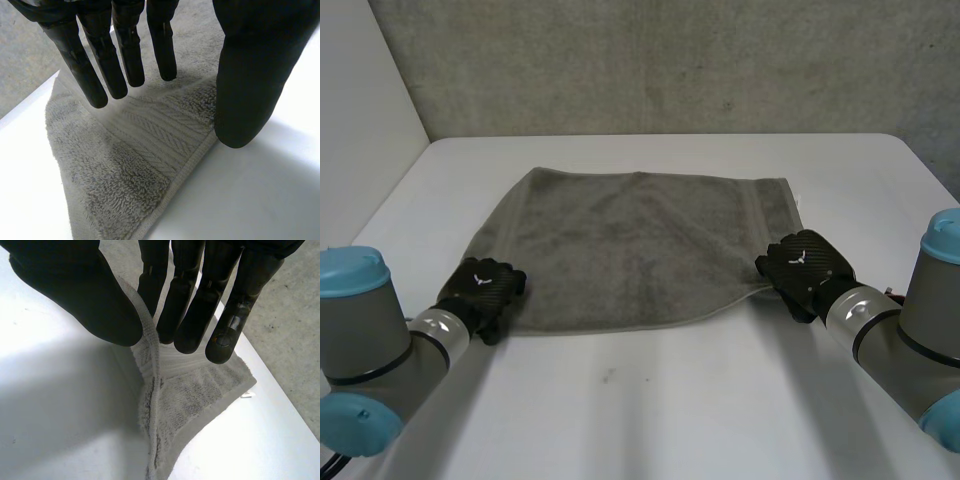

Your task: Fold the towel.

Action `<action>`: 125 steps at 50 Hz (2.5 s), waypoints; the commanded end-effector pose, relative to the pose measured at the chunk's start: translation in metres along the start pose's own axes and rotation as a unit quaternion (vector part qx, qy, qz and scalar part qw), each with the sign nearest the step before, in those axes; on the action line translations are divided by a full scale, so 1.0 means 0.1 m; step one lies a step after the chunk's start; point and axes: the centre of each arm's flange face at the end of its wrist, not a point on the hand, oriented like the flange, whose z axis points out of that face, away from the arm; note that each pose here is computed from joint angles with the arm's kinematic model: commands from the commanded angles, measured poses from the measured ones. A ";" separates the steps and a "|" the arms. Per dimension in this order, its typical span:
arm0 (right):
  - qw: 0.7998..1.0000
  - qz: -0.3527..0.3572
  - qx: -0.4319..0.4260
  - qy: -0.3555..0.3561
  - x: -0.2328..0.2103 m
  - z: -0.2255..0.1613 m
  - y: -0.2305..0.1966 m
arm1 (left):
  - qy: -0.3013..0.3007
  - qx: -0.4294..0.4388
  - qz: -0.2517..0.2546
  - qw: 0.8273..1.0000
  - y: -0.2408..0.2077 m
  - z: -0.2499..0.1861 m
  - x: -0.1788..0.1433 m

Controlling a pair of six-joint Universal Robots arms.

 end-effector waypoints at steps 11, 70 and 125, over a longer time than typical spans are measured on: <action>1.000 -0.001 0.001 -0.002 -0.02 0.00 0.00 | -0.006 0.009 0.002 1.000 -0.02 0.19 -0.06; 0.993 -0.057 -0.104 -0.018 0.48 -0.25 0.06 | 0.047 -0.010 0.039 0.998 -0.42 -0.07 -0.11; 0.978 -0.051 0.071 0.187 0.81 0.99 -0.27 | -0.054 0.207 0.154 0.965 -1.26 1.24 -0.40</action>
